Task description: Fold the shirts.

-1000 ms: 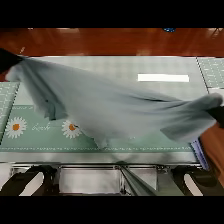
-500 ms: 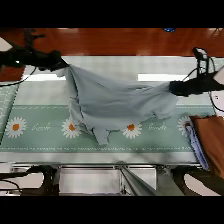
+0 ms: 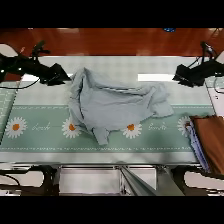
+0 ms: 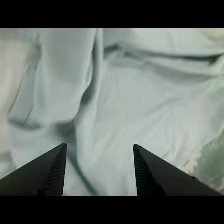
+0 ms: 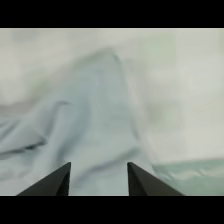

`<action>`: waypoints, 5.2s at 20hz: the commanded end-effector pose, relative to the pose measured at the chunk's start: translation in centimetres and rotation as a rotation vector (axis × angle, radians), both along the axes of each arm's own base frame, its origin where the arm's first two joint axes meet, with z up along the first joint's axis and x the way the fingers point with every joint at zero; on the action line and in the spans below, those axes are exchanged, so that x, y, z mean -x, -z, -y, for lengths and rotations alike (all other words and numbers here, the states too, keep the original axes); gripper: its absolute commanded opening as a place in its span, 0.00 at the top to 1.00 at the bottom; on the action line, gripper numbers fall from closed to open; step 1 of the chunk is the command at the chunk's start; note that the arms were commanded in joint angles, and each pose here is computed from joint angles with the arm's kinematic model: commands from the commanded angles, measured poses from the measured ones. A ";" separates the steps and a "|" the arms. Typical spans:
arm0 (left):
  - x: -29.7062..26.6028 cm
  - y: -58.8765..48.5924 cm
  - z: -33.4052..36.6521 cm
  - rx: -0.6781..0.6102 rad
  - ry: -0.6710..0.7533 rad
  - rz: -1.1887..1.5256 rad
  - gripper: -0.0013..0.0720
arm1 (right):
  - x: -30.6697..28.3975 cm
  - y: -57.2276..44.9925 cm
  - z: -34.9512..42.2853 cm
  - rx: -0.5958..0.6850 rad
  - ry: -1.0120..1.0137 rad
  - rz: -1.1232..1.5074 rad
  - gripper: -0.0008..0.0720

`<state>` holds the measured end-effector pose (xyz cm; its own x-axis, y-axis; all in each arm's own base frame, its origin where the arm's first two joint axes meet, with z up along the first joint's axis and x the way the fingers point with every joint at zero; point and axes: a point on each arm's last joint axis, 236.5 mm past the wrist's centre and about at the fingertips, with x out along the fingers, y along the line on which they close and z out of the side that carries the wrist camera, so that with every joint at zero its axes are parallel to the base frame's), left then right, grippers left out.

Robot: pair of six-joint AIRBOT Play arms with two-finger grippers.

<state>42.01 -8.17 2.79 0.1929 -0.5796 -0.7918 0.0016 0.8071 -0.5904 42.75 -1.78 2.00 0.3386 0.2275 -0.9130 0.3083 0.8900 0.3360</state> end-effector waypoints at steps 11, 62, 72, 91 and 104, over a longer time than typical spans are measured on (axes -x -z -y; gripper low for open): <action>17.7 10.5 -0.9 0.205 -0.432 -0.332 0.29 | 12.6 2.8 -2.5 -0.194 0.055 0.098 0.42; 6.0 -7.0 3.5 0.243 -0.197 0.252 0.95 | -1.1 -10.7 -7.9 -0.193 -0.230 0.379 0.96; 14.3 -47.8 0.1 0.022 -0.194 1.300 0.95 | 16.5 -48.6 -7.8 0.262 -0.252 1.294 0.96; 22.1 -35.8 -5.0 -0.390 -0.335 0.962 0.95 | 22.7 -34.5 -8.5 0.211 -0.305 0.880 0.96; -10.5 -5.5 -6.1 -0.175 -0.431 0.454 0.95 | -7.9 -4.6 -6.0 -0.160 -0.176 0.427 0.96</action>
<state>46.98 -2.72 13.51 0.7257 -0.2464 -0.6423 -0.0724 0.9011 -0.4276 44.72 5.14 12.38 0.6229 0.4370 -0.6488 -0.1093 0.8699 0.4810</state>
